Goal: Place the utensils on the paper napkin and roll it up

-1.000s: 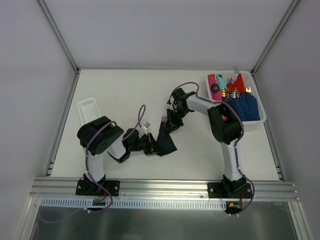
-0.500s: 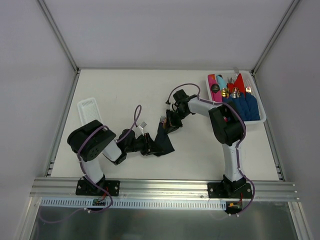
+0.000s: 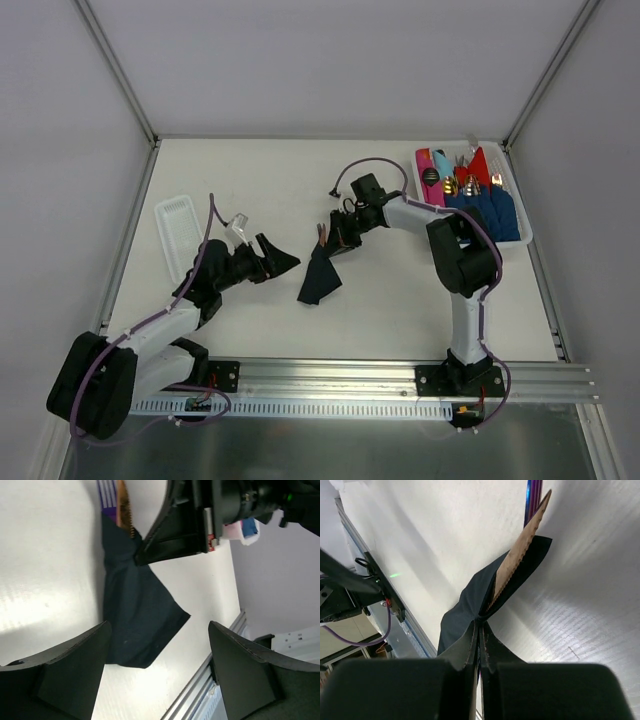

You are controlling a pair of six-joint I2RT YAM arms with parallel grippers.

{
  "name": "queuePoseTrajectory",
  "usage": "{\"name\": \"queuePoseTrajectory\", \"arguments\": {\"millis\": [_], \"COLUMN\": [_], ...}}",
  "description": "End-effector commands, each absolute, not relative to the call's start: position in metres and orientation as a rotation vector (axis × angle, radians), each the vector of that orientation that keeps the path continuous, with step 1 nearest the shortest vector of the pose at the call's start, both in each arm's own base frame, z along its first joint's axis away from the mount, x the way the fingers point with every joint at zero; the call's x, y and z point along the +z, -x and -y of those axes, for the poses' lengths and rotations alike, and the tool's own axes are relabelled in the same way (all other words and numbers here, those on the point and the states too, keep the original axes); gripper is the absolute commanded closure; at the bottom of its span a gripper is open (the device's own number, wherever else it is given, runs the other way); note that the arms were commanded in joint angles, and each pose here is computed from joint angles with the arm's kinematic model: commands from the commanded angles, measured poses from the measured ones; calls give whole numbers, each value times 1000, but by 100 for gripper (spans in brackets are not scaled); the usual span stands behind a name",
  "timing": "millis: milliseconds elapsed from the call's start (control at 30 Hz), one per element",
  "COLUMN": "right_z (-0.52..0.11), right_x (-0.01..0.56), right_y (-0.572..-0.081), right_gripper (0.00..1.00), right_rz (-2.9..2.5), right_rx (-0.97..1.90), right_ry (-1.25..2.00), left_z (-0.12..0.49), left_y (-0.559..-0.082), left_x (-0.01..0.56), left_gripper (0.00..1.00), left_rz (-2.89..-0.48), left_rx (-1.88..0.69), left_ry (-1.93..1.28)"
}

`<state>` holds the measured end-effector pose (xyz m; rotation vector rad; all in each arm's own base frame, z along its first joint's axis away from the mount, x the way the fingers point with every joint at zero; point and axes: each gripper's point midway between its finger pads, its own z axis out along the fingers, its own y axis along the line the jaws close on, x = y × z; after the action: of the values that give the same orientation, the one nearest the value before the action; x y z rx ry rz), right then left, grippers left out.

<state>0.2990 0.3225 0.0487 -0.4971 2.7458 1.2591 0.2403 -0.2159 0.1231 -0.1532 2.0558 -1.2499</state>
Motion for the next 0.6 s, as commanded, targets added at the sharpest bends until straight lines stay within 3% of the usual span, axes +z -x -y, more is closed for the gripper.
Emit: {"name": "queuePoseTrajectory", "arguments": {"millis": [0, 567], "right_z": [-333, -337], "right_x": [88, 138], "right_y": [-303, -290], "right_gripper": [100, 100], "right_rz": [-2571, -2404], "right_rx": [1361, 1499], "right_ry": [598, 727], "left_z": [201, 204], "left_y": [-239, -245], "left_x": [112, 129], "left_gripper": [16, 19], "left_rz": [-2144, -1990], "left_rx": [-1149, -1369], "left_ry": [161, 64]}}
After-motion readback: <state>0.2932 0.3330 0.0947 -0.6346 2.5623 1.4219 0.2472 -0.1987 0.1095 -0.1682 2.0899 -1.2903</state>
